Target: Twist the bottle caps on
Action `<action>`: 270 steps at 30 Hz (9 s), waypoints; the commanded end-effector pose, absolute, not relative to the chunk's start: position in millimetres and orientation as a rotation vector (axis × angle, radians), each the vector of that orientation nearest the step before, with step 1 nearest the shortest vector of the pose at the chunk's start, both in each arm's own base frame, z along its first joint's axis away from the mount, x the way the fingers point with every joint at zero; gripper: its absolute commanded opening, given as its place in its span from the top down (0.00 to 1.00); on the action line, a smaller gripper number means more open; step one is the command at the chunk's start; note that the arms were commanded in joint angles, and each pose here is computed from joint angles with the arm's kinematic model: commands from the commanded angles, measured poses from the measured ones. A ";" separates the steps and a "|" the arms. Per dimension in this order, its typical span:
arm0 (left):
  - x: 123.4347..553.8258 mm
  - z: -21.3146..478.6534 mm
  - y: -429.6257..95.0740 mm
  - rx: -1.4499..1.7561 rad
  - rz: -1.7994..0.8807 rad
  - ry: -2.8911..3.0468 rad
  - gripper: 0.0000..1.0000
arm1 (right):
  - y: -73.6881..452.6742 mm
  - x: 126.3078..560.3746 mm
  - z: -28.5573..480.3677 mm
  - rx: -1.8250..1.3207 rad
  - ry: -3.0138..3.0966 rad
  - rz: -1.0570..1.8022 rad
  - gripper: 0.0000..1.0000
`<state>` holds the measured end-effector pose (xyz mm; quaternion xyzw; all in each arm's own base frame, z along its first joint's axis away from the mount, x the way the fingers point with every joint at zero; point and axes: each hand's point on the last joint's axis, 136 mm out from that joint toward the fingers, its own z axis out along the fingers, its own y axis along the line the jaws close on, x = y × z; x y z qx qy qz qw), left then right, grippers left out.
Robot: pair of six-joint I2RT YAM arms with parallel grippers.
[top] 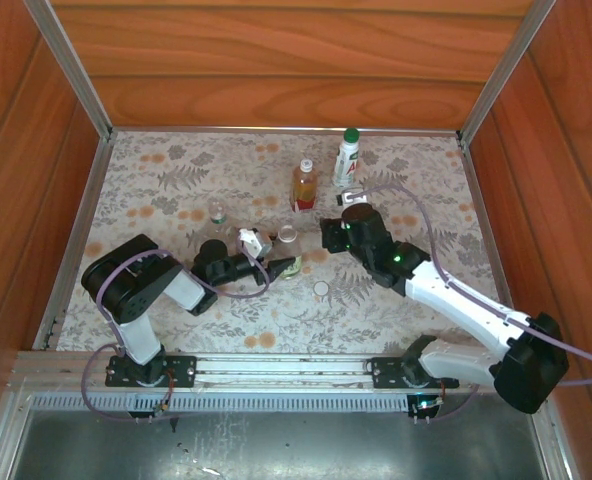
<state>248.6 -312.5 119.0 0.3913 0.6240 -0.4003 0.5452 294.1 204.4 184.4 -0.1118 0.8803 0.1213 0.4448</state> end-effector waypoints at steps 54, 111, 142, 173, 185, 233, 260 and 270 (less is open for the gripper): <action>224.6 113.5 -310.1 1.061 -1.017 1.422 0.36 | 204.0 331.5 66.1 -0.431 2.633 0.232 0.55; 226.2 109.0 -313.7 1.073 -1.032 1.438 0.36 | 313.5 211.9 211.4 -1.126 2.525 0.477 0.57; 226.8 107.3 -314.5 1.074 -1.040 1.447 0.36 | 305.5 211.9 198.3 -1.198 2.519 0.221 0.50; 227.0 104.8 -313.9 1.074 -1.041 1.455 0.36 | 293.7 209.7 193.4 -1.159 2.562 0.280 0.71; 227.6 104.4 -313.4 1.073 -1.042 1.458 0.36 | 302.6 216.0 214.9 -1.093 2.493 0.352 0.70; 229.3 105.2 -313.8 1.065 -1.061 1.464 0.36 | 287.5 199.3 226.8 -0.864 2.444 0.935 0.76; 228.9 112.6 -314.3 1.057 -1.076 1.453 0.37 | 286.2 183.0 228.8 -0.925 2.420 1.134 0.72; 213.3 125.2 -307.3 1.186 -0.936 1.367 0.38 | 262.8 185.0 241.9 -1.489 1.973 0.692 0.32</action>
